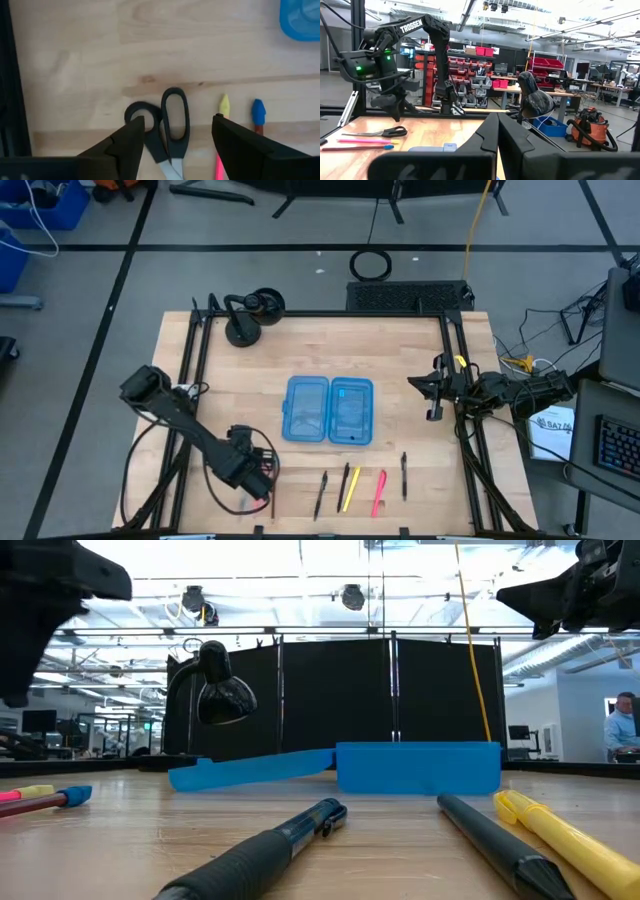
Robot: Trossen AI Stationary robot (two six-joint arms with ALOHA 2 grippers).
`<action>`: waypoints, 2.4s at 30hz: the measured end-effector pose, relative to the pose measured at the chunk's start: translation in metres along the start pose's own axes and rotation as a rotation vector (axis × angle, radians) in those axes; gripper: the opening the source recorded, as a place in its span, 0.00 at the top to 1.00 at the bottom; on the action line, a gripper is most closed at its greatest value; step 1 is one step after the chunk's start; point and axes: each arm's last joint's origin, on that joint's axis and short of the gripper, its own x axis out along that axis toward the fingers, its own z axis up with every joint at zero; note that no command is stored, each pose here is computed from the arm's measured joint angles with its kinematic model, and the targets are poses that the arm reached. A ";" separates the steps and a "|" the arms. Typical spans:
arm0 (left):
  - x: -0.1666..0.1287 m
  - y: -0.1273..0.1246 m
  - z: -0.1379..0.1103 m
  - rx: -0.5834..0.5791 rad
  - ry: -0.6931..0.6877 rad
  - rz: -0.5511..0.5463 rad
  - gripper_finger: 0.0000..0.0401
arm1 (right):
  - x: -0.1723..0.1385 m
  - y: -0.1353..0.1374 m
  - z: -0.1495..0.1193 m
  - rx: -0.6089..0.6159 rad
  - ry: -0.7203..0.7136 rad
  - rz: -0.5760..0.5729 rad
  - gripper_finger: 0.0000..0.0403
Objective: Pick & place school supplies into a supply box
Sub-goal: Put the black scissors into the blue supply box
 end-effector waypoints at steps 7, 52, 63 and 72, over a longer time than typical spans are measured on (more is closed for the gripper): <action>0.007 -0.004 -0.001 -0.041 0.022 0.043 0.50 | 0.000 0.000 0.000 0.000 0.004 0.001 1.00; 0.089 0.013 -0.017 0.061 0.162 -0.118 0.75 | 0.000 0.000 -0.002 0.044 0.019 0.004 1.00; 0.083 0.017 -0.015 0.092 0.084 -0.110 0.88 | 0.000 0.000 -0.001 0.044 0.014 0.003 1.00; 0.053 0.025 -0.008 0.091 -0.158 -0.098 0.93 | 0.000 0.000 -0.001 0.043 0.014 0.002 1.00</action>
